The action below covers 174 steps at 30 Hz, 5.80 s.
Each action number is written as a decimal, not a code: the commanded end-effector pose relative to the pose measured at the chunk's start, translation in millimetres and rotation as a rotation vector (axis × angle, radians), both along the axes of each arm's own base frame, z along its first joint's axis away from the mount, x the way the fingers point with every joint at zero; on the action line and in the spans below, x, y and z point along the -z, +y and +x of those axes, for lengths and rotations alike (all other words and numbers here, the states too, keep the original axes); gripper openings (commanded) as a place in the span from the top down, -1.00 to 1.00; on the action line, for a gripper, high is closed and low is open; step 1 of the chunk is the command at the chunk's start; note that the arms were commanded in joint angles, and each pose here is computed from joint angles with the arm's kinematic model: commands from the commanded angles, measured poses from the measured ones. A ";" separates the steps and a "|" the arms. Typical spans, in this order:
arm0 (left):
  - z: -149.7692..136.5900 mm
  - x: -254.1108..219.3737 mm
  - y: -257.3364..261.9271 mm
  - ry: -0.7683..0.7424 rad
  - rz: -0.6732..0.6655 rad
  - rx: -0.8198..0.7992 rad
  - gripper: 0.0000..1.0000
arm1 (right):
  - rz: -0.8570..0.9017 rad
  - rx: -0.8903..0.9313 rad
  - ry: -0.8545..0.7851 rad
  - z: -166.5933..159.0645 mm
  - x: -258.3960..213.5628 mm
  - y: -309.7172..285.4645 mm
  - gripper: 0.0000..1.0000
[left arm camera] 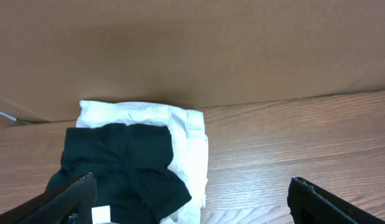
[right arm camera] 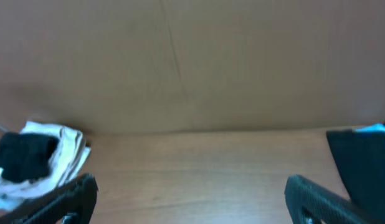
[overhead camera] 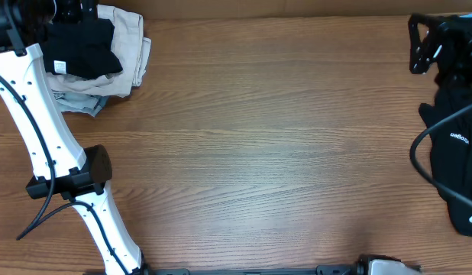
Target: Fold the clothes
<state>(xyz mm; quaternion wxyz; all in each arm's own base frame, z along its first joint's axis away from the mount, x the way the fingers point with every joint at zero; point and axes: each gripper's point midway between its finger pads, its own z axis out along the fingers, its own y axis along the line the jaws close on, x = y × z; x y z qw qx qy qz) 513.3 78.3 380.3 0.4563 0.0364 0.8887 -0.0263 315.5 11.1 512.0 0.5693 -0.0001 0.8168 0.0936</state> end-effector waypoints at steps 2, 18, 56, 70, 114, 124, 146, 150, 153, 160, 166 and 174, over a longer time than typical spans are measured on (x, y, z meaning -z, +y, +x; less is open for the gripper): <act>2.6 3.7 -7.5 0.008 -0.019 0.016 -1.00 | -0.013 -0.014 -0.098 -12.0 21.3 6.1 -1.00; 3.3 3.7 -12.0 0.008 -0.019 0.024 -1.00 | -0.037 -0.050 -0.530 -52.4 176.8 19.4 -1.00; 3.3 3.7 -12.0 0.008 -0.019 0.024 -1.00 | -0.034 0.143 -0.323 -69.1 341.9 -12.9 -1.00; 3.3 3.7 -12.0 0.008 -0.019 0.024 -1.00 | -0.034 0.144 -0.324 -69.1 341.8 -12.9 -1.00; -143.6 83.4 -110.9 0.468 -0.057 0.191 -0.99 | -0.034 0.144 -0.324 -69.1 341.8 -12.9 -1.00; -162.8 121.0 -107.6 0.135 0.027 0.165 -1.00 | -0.034 0.143 -0.324 -69.1 341.8 -12.9 -1.00; -261.1 184.4 -114.7 -0.526 0.024 0.162 -1.00 | -0.034 0.143 -0.324 -69.1 341.8 -12.9 -1.00; -265.3 187.6 -109.7 -0.558 0.033 0.142 -1.00 | -0.034 0.144 -0.324 -69.1 341.8 -12.9 -1.00; -266.7 193.6 -105.9 -0.568 0.039 0.125 -1.00 | -0.034 0.143 -0.324 -69.1 341.8 -12.9 -1.00; -270.4 199.7 -99.6 -0.613 0.054 0.098 -1.00 | -0.034 0.143 -0.324 -69.1 341.8 -12.9 -1.00; -269.0 214.1 -94.4 -0.590 0.052 0.077 -1.00 | -0.034 0.144 -0.324 -69.1 341.8 -12.9 -1.00; -268.4 218.4 -88.1 -0.575 0.023 0.039 -1.00 | -0.034 0.144 -0.324 -69.1 341.8 -12.9 -1.00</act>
